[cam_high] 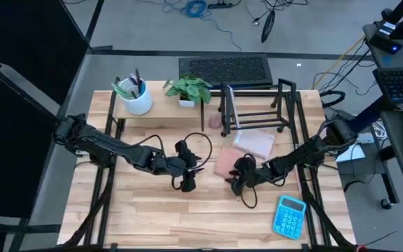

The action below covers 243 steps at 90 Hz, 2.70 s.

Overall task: Stock shelves
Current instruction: Put the pink notebook on the black bookshelf

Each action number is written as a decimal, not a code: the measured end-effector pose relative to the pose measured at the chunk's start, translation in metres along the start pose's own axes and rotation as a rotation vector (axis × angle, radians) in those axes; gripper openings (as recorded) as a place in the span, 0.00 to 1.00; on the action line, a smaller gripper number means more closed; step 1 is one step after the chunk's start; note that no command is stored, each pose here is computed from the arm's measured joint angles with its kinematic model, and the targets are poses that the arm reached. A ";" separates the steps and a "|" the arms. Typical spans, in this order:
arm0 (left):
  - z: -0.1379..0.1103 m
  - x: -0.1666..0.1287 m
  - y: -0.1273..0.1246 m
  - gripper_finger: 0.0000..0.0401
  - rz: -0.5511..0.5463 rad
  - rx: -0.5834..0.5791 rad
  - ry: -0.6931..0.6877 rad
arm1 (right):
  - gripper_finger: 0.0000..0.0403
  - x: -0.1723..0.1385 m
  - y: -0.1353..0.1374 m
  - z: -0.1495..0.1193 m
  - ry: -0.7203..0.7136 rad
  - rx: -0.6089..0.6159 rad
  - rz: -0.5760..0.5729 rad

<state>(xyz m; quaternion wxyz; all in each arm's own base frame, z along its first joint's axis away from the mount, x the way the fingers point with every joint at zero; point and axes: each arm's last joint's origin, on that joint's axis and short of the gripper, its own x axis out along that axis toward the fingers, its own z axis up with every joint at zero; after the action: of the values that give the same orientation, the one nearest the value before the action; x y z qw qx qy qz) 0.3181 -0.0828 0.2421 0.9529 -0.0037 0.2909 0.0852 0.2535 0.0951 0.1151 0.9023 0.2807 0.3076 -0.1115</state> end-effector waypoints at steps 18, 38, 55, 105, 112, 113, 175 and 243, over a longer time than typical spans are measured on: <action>-0.008 0.008 -0.008 0.43 -0.031 -0.017 0.040 | 0.48 -0.029 0.017 0.007 0.023 -0.112 0.083; -0.031 0.041 -0.026 0.43 -0.055 0.003 0.087 | 0.48 -0.051 0.012 -0.004 0.137 -0.182 -0.006; -0.049 0.060 -0.041 0.43 -0.025 0.099 0.088 | 0.48 -0.055 0.007 -0.010 0.190 -0.149 -0.066; -0.045 0.074 -0.040 0.43 -0.085 0.412 -0.004 | 0.48 -0.055 -0.020 0.004 0.134 0.038 -0.309; -0.043 0.074 -0.040 0.43 -0.087 0.383 -0.024 | 0.48 -0.054 -0.020 0.005 0.130 0.044 -0.308; -0.043 0.074 -0.040 0.43 -0.087 0.368 -0.026 | 0.48 -0.054 -0.020 0.005 0.130 0.044 -0.307; -0.063 0.112 -0.006 0.43 -0.072 -0.065 0.117 | 0.47 -0.059 0.021 -0.045 0.097 -0.531 -0.117; -0.060 0.113 -0.042 0.43 -0.574 -0.130 0.044 | 0.42 -0.056 0.055 -0.053 0.246 -0.684 -0.005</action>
<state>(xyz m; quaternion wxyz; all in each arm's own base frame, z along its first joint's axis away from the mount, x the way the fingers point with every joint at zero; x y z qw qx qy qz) 0.3842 -0.1096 0.1273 0.9293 -0.1486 0.2925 -0.1697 0.2037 0.1717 0.1393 0.8999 -0.0270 0.4342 0.0302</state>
